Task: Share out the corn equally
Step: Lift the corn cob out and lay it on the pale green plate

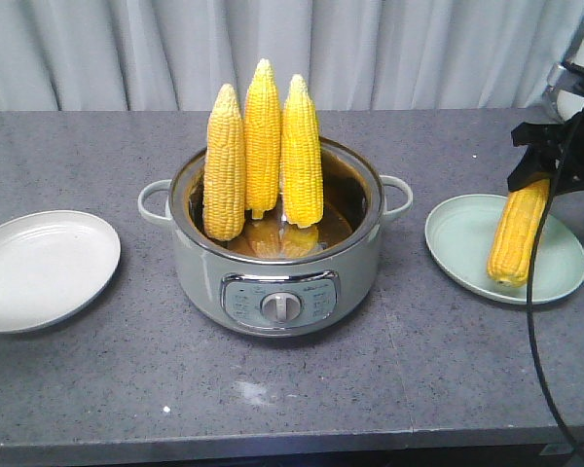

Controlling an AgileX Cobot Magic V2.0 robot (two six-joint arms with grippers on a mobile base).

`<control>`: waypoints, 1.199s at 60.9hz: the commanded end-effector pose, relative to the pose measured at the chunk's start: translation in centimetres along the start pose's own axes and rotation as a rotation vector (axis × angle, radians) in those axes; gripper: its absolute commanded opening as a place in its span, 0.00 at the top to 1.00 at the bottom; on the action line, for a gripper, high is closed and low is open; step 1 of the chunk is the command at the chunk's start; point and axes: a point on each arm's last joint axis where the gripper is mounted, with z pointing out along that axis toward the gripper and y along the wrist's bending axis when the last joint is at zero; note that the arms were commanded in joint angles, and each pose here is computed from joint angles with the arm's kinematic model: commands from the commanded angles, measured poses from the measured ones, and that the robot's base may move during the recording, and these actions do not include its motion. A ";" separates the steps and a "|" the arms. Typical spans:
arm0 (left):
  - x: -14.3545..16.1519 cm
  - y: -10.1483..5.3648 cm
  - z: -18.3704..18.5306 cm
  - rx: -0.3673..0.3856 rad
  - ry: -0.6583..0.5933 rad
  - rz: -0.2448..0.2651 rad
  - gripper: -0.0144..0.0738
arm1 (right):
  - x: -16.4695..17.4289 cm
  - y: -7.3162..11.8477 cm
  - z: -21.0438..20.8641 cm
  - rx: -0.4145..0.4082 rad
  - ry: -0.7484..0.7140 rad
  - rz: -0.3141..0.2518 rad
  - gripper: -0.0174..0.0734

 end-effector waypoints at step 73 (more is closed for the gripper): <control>-1.0 0.2 -1.1 0.001 -0.087 -0.003 0.17 | 1.4 7.9 -10.5 -0.034 -0.223 -0.276 0.20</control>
